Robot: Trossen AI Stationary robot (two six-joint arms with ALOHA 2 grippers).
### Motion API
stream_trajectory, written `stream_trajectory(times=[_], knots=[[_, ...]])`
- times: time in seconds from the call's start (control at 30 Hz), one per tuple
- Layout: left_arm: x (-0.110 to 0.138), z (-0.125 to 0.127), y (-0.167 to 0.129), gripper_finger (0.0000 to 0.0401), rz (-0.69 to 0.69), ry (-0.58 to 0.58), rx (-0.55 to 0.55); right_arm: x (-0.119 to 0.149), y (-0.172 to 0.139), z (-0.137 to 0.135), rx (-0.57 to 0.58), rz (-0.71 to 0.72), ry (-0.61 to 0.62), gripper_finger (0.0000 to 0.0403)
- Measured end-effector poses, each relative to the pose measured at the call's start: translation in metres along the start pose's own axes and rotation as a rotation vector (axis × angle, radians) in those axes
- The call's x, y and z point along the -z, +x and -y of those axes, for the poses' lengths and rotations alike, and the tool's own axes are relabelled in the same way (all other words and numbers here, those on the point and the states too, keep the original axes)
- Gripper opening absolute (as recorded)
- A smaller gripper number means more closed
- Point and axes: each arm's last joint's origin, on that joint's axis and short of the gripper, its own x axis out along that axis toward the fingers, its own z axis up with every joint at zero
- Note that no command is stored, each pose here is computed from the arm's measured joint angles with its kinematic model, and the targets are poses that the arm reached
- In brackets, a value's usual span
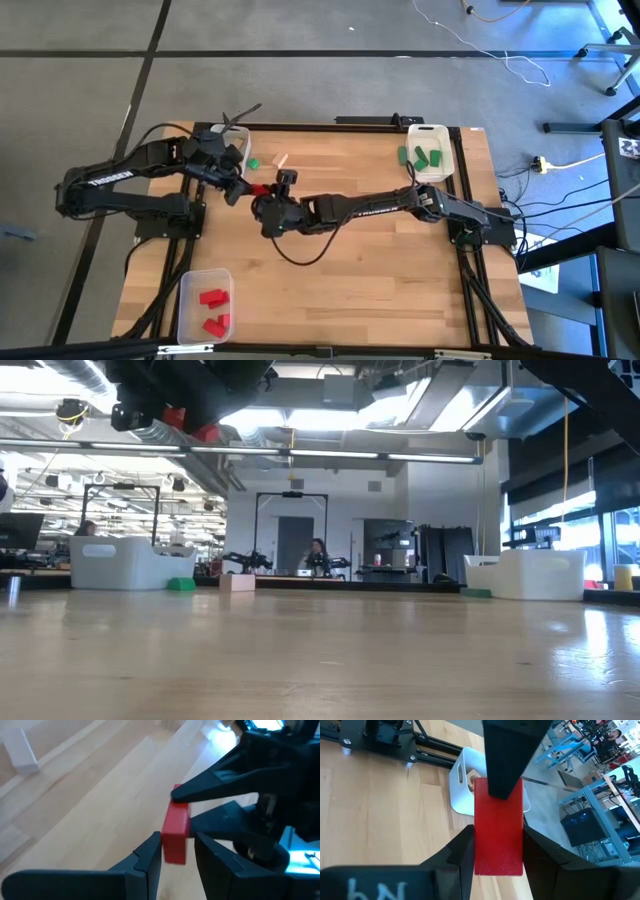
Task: Sort & place blocks by color
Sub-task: Put the red block into the transparent bin
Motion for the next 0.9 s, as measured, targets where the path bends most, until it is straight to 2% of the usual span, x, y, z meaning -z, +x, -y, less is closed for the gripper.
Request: stream_trajectory(times=[0.3,0.47,0.73,0.9], knots=[[-0.003,0.004,0.013,0.0102,-0.019,0.098,-0.01,0.0,0.001,0.0,-0.002,0.001,0.002,0.0129],[-0.004,0.005,0.016,0.0049,0.016,0.097,-0.055,0.001,0.002,0.0,0.012,-0.008,-0.007,0.0129],[-0.005,0.005,0.015,0.0047,0.042,0.115,-0.082,0.001,0.002,0.001,0.014,-0.008,-0.033,0.0128],[-0.002,0.002,0.015,0.0047,0.01,0.144,-0.116,0.0,0.001,0.0,0.011,0.001,-0.018,0.0178]])
